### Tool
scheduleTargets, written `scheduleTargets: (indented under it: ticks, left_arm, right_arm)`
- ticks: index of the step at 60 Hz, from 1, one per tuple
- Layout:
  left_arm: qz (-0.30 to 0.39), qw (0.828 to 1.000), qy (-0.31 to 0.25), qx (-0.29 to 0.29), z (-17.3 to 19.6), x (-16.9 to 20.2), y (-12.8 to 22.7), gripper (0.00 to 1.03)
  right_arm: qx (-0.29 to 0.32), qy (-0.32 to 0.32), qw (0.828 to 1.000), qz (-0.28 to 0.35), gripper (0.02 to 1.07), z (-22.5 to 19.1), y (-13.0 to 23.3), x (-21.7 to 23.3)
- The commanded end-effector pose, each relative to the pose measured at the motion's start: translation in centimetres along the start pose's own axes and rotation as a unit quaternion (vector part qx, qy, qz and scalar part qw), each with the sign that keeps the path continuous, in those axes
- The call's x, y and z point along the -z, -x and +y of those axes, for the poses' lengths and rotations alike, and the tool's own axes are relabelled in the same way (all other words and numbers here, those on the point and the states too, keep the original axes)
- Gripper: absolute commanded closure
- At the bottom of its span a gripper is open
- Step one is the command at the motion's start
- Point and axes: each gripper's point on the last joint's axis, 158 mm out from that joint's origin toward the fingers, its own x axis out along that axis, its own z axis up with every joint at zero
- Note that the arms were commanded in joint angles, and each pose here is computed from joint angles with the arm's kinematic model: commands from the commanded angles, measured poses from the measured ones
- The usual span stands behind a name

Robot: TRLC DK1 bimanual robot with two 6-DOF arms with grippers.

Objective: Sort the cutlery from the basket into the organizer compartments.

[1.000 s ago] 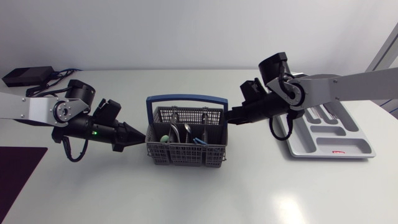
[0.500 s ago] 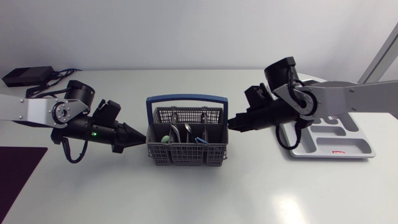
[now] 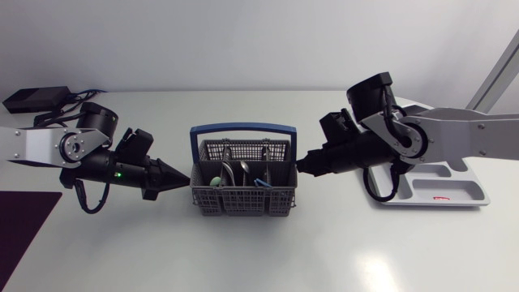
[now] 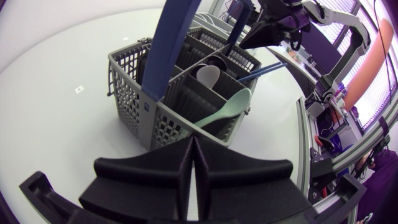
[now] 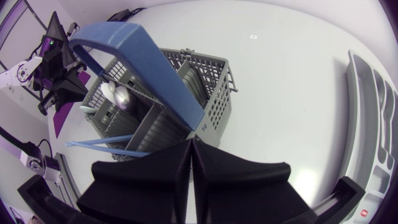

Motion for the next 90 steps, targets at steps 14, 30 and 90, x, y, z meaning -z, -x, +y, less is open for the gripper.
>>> scheduleTargets:
  ticks: [14, 30, 90]
  left_arm:
    - [-0.014, 0.998, -0.028, -0.056, -0.1, -1.2, 3.3, 1.0]
    - [-0.009, 0.994, -0.079, -0.076, -3.3, -3.4, 5.7, 0.84]
    - [0.106, 0.965, -0.197, -0.137, -5.2, -5.4, -1.1, 0.66]
  right_arm:
    - [0.024, 0.005, 1.0, 0.002, 1.01, -0.3, 1.6, 1.3]
    - [0.028, 0.034, 0.999, 0.002, 0.62, 0.6, 4.2, 2.6]
    - [0.024, 0.114, 0.993, -0.004, 0.21, 4.9, 6.6, 5.0]
